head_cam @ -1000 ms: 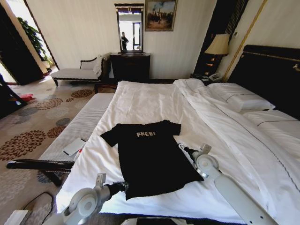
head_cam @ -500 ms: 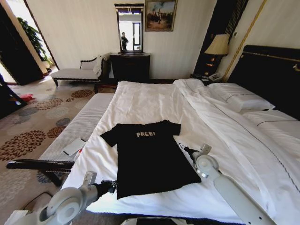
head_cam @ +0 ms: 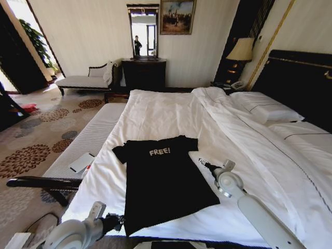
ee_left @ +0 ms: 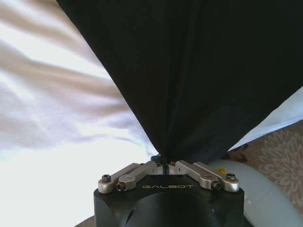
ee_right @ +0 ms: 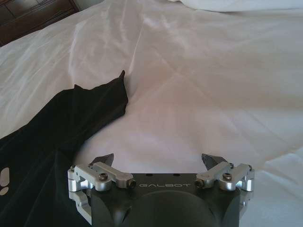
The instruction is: Fold the clothes on the bed.
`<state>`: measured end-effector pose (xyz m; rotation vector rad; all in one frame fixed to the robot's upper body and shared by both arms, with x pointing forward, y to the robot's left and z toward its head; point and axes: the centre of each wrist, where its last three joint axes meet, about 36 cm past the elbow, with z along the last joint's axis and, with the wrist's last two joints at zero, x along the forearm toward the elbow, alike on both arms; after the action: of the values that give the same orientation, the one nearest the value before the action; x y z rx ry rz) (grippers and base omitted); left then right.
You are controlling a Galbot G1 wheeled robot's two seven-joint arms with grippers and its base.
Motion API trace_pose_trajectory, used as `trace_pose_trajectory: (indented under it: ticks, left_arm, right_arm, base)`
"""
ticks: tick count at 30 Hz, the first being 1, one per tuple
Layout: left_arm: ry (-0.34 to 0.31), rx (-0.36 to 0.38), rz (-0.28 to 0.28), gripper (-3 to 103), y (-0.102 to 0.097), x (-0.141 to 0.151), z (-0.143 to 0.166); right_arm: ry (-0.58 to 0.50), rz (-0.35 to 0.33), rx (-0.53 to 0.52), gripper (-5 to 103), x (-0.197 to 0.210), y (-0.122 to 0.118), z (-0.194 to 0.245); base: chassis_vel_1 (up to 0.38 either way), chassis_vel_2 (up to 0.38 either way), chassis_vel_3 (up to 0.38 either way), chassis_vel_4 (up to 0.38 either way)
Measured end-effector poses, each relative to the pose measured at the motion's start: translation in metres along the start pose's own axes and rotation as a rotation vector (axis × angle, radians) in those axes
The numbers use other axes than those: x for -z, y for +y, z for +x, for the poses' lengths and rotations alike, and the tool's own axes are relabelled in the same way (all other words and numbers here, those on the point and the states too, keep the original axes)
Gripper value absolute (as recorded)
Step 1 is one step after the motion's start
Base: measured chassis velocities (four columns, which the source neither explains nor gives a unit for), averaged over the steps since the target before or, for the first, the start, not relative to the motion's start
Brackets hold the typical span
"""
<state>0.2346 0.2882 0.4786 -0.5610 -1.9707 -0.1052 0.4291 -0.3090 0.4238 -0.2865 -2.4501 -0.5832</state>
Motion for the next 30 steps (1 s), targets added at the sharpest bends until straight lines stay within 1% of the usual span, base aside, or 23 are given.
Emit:
trace_pose_trajectory:
  ticks: [5, 9, 12, 13, 14, 17, 18, 19, 20, 22, 23, 24, 25, 26, 27, 28, 29, 30]
  left_arm:
    - [0.027, 0.02, -0.01, 0, 0.001, -0.009, -0.001]
    - [0.023, 0.035, -0.013, 0, 0.002, -0.01, -0.003]
    - [-0.022, 0.064, -0.001, 0, 0.005, -0.003, -0.004]
    - [-0.037, 0.067, -0.001, 5, 0.005, 0.0, -0.003]
    - [-0.037, 0.067, -0.001, 5, 0.005, 0.0, -0.003]
    - [-0.12, 0.067, -0.027, 21, 0.0, 0.015, 0.008]
    - [-0.12, 0.067, -0.027, 21, 0.0, 0.015, 0.008]
    - [-0.157, 0.058, -0.038, 26, -0.003, 0.022, 0.014]
    - [-0.192, 0.05, -0.05, 26, -0.005, 0.029, 0.019]
    - [-0.275, 0.019, -0.053, 37, -0.01, 0.046, 0.03]
    - [-0.275, 0.019, -0.053, 37, -0.01, 0.046, 0.03]
    - [-0.323, 0.01, -0.04, 43, -0.009, 0.058, 0.035]
    - [-0.39, 0.011, -0.01, 48, -0.003, 0.075, 0.038]
    - [-0.419, 0.018, 0.007, 48, 0.003, 0.084, 0.038]
    - [-0.454, 0.025, 0.033, 53, 0.012, 0.095, 0.037]
    - [-0.454, 0.025, 0.033, 53, 0.012, 0.095, 0.037]
    - [-0.49, 0.035, 0.081, 59, 0.028, 0.109, 0.033]
    - [-0.503, 0.042, 0.107, 65, 0.038, 0.115, 0.03]
  right_arm:
    - [-0.005, 0.004, 0.007, 100, 0.002, 0.003, -0.001]
    - [-0.006, 0.006, 0.011, 100, 0.003, 0.005, -0.002]
    - [-0.003, 0.013, 0.014, 100, 0.001, 0.007, -0.003]
    - [-0.002, 0.015, 0.015, 100, 0.0, 0.007, -0.003]
    - [-0.002, 0.015, 0.015, 100, 0.0, 0.007, -0.003]
    - [-0.003, 0.019, 0.019, 100, 0.0, 0.01, -0.004]
    - [-0.003, 0.019, 0.019, 100, 0.0, 0.01, -0.004]
    - [-0.004, 0.019, 0.021, 100, 0.001, 0.01, -0.004]
    - [-0.005, 0.019, 0.022, 100, 0.001, 0.011, -0.004]
    - [-0.007, 0.02, 0.024, 100, 0.002, 0.012, -0.004]
    - [-0.007, 0.02, 0.024, 100, 0.002, 0.012, -0.004]
    - [-0.008, 0.021, 0.024, 100, 0.002, 0.012, -0.005]
    - [-0.009, 0.021, 0.025, 100, 0.002, 0.012, -0.006]
    - [-0.009, 0.02, 0.025, 100, 0.002, 0.013, -0.007]
    - [-0.009, 0.019, 0.025, 100, 0.002, 0.013, -0.007]
    - [-0.009, 0.019, 0.025, 100, 0.002, 0.013, -0.007]
    - [-0.009, 0.017, 0.027, 100, 0.002, 0.013, -0.007]
    - [-0.011, 0.016, 0.027, 100, 0.002, 0.014, -0.007]
  base:
    - [0.0, 0.0, 0.0, 0.0]
    - [0.0, 0.0, 0.0, 0.0]
    - [0.0, 0.0, 0.0, 0.0]
    - [0.0, 0.0, 0.0, 0.0]
    - [0.0, 0.0, 0.0, 0.0]
    - [0.0, 0.0, 0.0, 0.0]
    - [0.0, 0.0, 0.0, 0.0]
    - [0.0, 0.0, 0.0, 0.0]
    - [0.0, 0.0, 0.0, 0.0]
    - [0.0, 0.0, 0.0, 0.0]
    - [0.0, 0.0, 0.0, 0.0]
    - [0.0, 0.0, 0.0, 0.0]
    - [0.0, 0.0, 0.0, 0.0]
    - [0.0, 0.0, 0.0, 0.0]
    - [0.0, 0.0, 0.0, 0.0]
    - [0.0, 0.0, 0.0, 0.0]
    - [0.0, 0.0, 0.0, 0.0]
    - [0.0, 0.0, 0.0, 0.0]
